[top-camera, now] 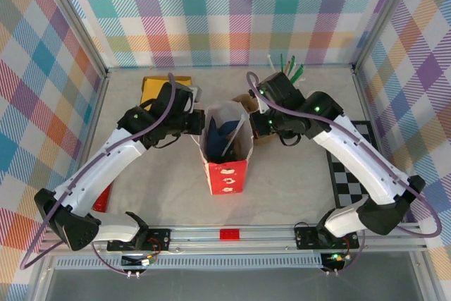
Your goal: Pack the takeout coffee
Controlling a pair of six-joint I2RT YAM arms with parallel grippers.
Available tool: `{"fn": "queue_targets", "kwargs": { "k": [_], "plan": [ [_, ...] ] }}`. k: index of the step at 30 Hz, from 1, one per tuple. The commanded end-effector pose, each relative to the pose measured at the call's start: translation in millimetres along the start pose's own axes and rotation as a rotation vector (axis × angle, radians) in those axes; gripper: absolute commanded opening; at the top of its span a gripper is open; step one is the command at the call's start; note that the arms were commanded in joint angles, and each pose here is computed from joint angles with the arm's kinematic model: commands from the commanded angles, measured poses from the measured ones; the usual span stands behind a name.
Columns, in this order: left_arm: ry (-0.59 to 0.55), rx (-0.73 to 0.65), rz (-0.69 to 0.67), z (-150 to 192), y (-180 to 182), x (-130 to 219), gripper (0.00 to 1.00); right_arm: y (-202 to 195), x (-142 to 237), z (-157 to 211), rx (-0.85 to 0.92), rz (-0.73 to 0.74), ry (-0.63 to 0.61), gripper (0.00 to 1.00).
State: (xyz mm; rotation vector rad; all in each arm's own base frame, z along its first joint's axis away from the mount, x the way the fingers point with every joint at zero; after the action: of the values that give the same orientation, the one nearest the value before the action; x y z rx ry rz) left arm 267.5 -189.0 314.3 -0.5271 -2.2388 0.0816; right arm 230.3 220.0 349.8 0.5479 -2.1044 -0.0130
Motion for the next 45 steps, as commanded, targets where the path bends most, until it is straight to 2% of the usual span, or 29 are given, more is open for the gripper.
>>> {"fn": "queue_targets", "kwargs": {
  "k": [1, 18, 20, 23, 25, 26, 29, 33, 36, 39, 40, 44, 45],
  "plan": [
    [-0.056, 0.011, -0.013, -17, 4, 3, 0.05, -1, 3, -14, 0.025, 0.006, -0.038, 0.0],
    [-0.061, 0.031, -0.049, -34, 18, -9, 0.06, -7, -11, -45, 0.019, 0.01, -0.036, 0.0],
    [-0.059, 0.032, -0.051, -36, 19, -10, 0.11, -6, -12, -47, 0.022, 0.005, -0.035, 0.0],
    [-0.05, 0.031, -0.052, -35, 19, -11, 0.25, -6, -14, -47, 0.023, 0.005, -0.029, 0.0],
    [-0.053, 0.031, -0.052, -36, 19, -10, 0.34, -5, -14, -46, 0.023, 0.004, -0.025, 0.09],
    [-0.053, 0.031, -0.055, -36, 19, -9, 0.42, -5, -13, -47, 0.023, 0.002, -0.026, 0.15],
    [-0.061, 0.027, -0.068, -36, 21, -5, 0.55, -4, -12, -47, 0.021, -0.003, -0.024, 0.34],
    [-0.066, 0.021, -0.083, -38, 22, 0, 0.65, -4, -9, -47, 0.022, -0.008, -0.023, 0.51],
    [-0.081, 0.019, -0.079, -41, 21, 8, 0.7, -3, -5, -47, 0.024, -0.017, -0.024, 0.71],
    [-0.103, 0.016, -0.066, -45, 19, 18, 0.74, -2, 0, -48, 0.027, -0.022, -0.028, 0.95],
    [-0.11, 0.014, -0.065, -46, 18, 22, 0.76, -2, 2, -48, 0.027, -0.022, -0.032, 0.99],
    [-0.148, 0.003, -0.07, -50, 18, 42, 0.79, -2, 15, -49, 0.027, -0.027, -0.057, 0.99],
    [-0.16, 0.002, -0.072, -51, 18, 47, 0.87, -2, 19, -48, 0.029, -0.029, -0.062, 0.99]
  ]
}}
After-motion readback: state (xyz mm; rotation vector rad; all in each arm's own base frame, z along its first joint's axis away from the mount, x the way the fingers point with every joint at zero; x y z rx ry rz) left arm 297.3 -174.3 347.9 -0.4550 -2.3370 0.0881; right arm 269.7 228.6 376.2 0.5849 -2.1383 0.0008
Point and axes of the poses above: each hand's point on the last joint's axis, 136 mm out from that joint toward the fingers, its own x axis back along the fingers, its own y axis along the line the jaws close on, z = x × y, the point moved 5 cm from there along x, back along the fingers, and after that the axes turned 5 degrees about -x, right-handed, at the moved point
